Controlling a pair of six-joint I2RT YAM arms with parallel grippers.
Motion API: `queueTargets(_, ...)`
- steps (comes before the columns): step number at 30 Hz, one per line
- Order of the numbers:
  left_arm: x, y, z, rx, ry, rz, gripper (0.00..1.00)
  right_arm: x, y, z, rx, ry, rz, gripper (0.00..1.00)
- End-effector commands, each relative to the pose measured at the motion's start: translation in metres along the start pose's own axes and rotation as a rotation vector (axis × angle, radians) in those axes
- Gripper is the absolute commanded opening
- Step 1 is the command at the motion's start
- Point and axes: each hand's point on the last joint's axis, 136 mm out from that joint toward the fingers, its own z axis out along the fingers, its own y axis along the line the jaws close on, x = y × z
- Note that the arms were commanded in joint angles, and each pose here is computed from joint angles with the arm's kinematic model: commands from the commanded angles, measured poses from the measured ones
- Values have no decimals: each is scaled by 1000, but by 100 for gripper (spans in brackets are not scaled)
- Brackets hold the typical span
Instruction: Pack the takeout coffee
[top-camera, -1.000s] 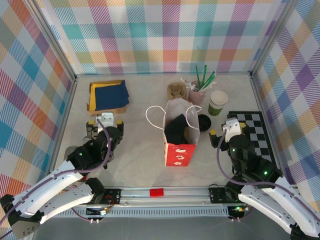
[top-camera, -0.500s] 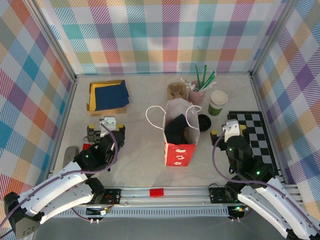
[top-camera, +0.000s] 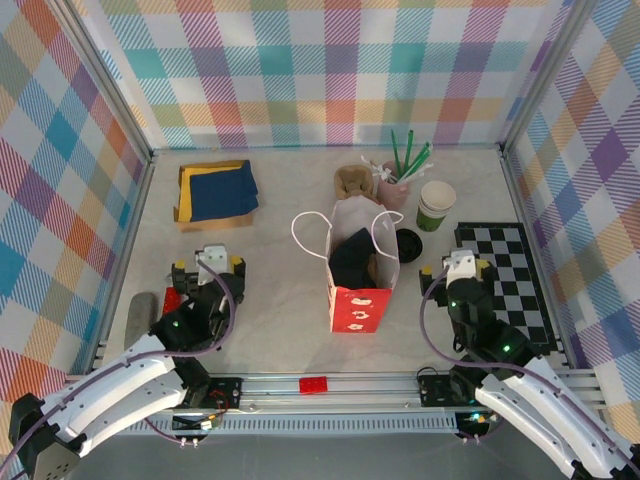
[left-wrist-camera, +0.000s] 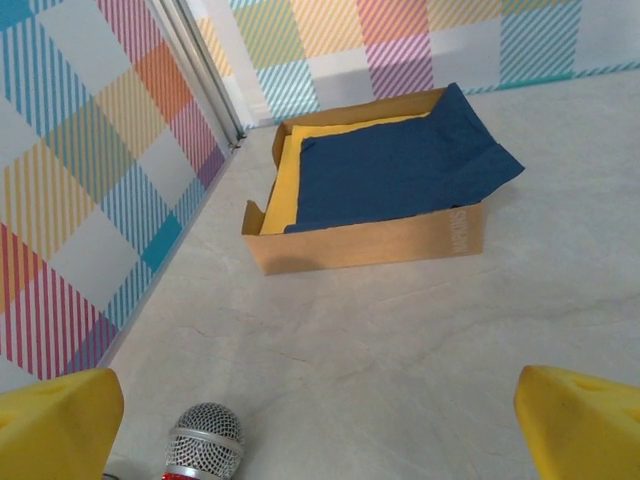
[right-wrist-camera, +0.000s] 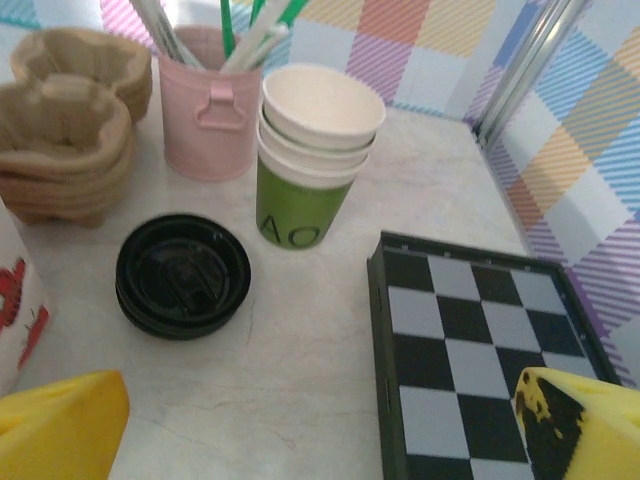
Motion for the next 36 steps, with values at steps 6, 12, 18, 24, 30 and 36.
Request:
queueTargets(6, 16, 20, 2, -94, -25, -33, 100, 4, -3, 8, 48, -20, 33, 99)
queueTargets(12, 26, 26, 2, -131, -41, -36, 100, 15, 2, 15, 58, -3, 16, 99)
queueTargets(18, 36, 25, 4, -135, -33, -21, 100, 22, 3, 18, 63, 3, 22, 99)
queueTargets(24, 44, 21, 8, -129, -33, -26, 100, 30, 4, 22, 69, 1, 47, 99)
queueTargets(30, 48, 19, 13, -112, -30, -49, 100, 40, 1, 27, 89, -4, 92, 99)
queueTargets(36, 48, 20, 19, -105, -29, -92, 100, 43, -3, 31, 113, -18, 119, 99)
